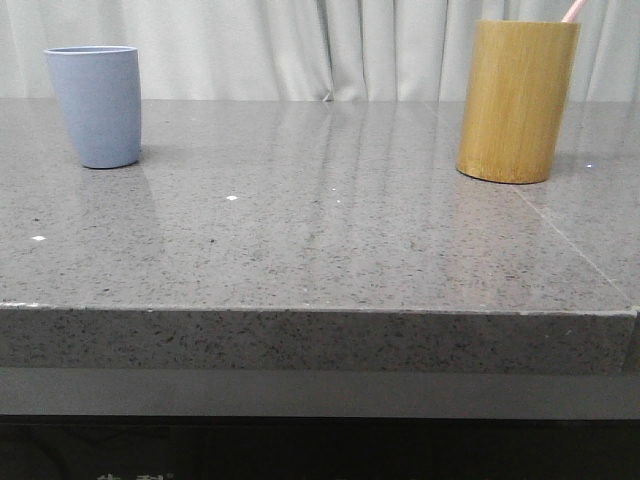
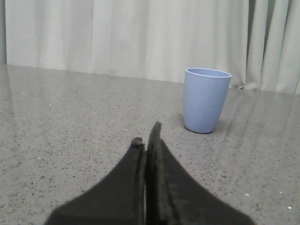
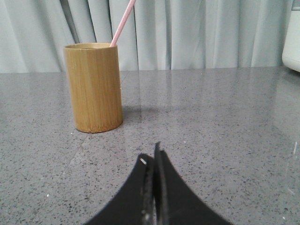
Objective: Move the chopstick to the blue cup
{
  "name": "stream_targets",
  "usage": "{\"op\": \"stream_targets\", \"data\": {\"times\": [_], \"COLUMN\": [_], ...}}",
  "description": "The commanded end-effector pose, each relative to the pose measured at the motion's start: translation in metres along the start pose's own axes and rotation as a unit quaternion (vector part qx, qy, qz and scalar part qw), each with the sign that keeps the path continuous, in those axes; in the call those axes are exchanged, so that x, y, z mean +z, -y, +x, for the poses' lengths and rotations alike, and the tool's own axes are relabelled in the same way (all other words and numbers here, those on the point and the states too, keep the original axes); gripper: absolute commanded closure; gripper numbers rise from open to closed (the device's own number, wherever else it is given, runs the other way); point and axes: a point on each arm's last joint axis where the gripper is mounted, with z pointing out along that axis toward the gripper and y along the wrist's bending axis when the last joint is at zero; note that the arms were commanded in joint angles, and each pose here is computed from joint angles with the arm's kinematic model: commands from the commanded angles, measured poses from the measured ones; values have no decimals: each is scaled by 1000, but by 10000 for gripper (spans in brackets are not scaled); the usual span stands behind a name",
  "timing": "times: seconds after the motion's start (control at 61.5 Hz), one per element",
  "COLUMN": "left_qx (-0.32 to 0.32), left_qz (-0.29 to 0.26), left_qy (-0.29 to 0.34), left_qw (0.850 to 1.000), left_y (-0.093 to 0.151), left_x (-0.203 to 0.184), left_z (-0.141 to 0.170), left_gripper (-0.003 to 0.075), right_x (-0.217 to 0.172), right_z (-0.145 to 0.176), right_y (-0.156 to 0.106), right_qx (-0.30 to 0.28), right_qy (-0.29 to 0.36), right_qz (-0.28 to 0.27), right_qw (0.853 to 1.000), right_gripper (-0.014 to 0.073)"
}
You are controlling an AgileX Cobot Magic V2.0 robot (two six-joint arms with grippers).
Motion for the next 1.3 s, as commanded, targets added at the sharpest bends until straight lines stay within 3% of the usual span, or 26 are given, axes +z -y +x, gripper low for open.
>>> {"op": "stream_targets", "data": {"times": [0.0, 0.39, 0.699, 0.894, 1.057, 1.285], "left_qx": [-5, -5, -4, -2, 0, -4], "left_qz": [0, 0, 11, 16, 17, 15], "left_qy": [46, 100, 100, 56, -24, -99], "left_qw": [999, 995, 995, 998, 1000, 995], "left_y": [0, 0, 6, 11, 14, 15], "left_x": [-2, -4, -23, -25, -6, 33], "left_z": [-5, -21, -92, -143, -177, -180], "left_gripper": [739, 739, 739, 739, 739, 739], "right_x": [-2, -4, -16, -6, 14, 50], "right_z": [-10, -21, -92, -136, -164, -161], "right_y": [-1, -2, -9, -12, -14, -14], "right_qx": [-2, -2, -30, -43, -42, -41], "right_qy": [53, 84, 66, 12, -36, -133], "right_qz": [-4, -6, -4, 4, 8, 15], "right_qw": [999, 996, 997, 999, 998, 990], "right_gripper": [663, 663, 663, 663, 663, 663]}}
